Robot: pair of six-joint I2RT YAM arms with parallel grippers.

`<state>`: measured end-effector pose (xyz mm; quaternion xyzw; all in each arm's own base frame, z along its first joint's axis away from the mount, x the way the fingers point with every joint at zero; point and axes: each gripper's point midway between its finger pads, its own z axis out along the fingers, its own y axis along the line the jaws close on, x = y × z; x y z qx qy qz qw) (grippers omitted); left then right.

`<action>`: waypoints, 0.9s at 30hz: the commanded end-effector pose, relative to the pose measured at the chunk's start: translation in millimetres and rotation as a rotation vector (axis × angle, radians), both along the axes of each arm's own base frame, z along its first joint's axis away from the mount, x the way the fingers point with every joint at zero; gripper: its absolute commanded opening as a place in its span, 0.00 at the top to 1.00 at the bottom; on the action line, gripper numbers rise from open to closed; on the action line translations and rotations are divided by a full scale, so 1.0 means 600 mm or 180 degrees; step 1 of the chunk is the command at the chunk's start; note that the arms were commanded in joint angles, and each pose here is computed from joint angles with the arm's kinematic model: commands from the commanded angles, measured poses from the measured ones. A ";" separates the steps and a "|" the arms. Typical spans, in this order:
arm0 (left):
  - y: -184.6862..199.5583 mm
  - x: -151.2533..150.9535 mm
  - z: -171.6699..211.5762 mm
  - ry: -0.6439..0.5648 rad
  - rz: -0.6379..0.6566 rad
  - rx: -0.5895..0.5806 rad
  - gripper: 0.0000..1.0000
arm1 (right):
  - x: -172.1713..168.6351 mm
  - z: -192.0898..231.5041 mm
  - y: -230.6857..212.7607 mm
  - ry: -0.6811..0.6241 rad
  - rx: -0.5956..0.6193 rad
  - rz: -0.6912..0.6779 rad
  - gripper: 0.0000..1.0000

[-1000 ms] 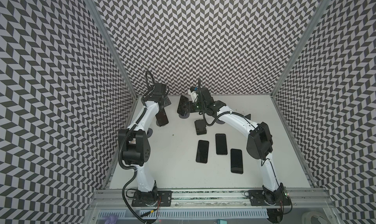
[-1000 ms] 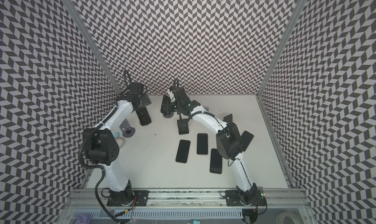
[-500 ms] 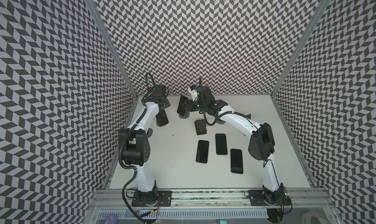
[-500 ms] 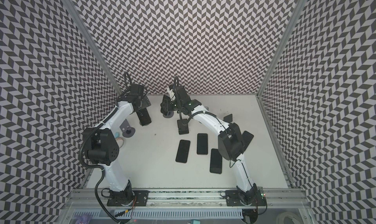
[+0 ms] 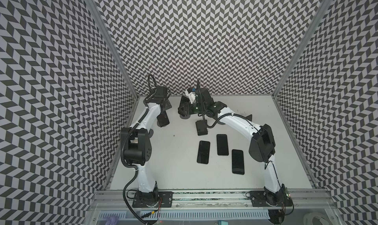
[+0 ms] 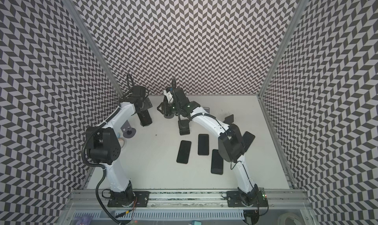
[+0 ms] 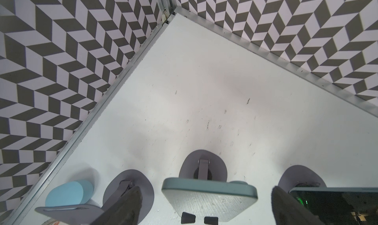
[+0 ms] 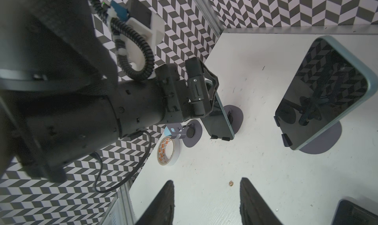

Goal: Remove the phone from the phone stand

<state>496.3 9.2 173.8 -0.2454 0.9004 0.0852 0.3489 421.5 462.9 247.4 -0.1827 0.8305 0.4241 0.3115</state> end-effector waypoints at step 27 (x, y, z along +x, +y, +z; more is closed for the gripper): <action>0.003 0.006 -0.047 0.0114 -0.0041 0.0039 0.11 | -0.017 0.057 0.020 -0.0101 0.0272 0.0116 0.49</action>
